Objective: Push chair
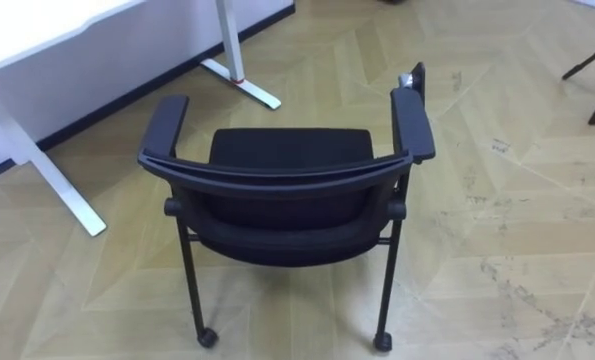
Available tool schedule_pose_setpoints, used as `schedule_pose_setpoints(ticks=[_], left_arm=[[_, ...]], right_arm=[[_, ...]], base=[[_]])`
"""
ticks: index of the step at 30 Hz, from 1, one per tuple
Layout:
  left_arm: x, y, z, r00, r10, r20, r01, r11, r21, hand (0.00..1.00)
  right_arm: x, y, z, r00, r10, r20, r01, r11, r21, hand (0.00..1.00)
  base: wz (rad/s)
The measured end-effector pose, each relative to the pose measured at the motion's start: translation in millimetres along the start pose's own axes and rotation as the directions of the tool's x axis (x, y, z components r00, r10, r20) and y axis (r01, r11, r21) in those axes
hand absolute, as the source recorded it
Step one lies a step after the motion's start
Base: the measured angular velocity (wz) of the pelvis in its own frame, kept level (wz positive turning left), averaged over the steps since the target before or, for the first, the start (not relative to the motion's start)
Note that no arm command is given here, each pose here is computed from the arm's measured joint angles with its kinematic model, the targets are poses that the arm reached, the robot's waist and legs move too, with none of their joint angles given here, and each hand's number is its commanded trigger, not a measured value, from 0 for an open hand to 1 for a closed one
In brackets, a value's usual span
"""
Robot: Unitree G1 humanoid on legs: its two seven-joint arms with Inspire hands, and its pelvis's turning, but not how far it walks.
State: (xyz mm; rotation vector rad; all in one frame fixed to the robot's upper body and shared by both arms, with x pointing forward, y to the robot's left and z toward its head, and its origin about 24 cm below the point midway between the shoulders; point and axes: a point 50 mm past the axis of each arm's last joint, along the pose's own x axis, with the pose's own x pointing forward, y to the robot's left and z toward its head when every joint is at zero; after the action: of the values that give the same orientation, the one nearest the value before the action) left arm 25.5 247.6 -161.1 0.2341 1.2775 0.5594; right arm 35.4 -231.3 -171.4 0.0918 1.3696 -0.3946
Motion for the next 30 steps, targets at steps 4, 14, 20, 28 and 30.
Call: schedule_pose_setpoints(ticks=[4,14,20,28,30], left_arm=[[4.8,11.5,22,0.992,0.109,0.06,-0.11,0.994,0.016,0.0],[-3.1,28.0,114,0.869,0.286,0.403,-0.307,0.951,-0.011,0.0],[-35.2,38.7,175,0.653,0.323,0.685,-0.432,0.902,-0.013,0.0],[-69.7,33.8,214,0.44,0.275,0.855,-0.541,0.841,0.008,0.0],[-79.7,27.5,221,0.391,0.236,0.89,-0.552,0.833,0.021,0.0]], right_arm=[[0,-4,2,1.0,-0.014,0.003,0.014,1.0,-0.019,0.0],[0,-21,7,0.998,-0.064,0.016,0.065,0.998,-0.016,0.0],[-1,-22,7,0.997,-0.067,0.032,0.068,0.997,-0.043,0.0],[-1,-24,10,0.998,-0.051,0.033,0.053,0.997,-0.053,0.0],[0,-23,9,0.999,-0.047,0.027,0.048,0.998,-0.047,0.0]], base=[[0.04],[0.01],[-0.02],[0.0],[0.0]])
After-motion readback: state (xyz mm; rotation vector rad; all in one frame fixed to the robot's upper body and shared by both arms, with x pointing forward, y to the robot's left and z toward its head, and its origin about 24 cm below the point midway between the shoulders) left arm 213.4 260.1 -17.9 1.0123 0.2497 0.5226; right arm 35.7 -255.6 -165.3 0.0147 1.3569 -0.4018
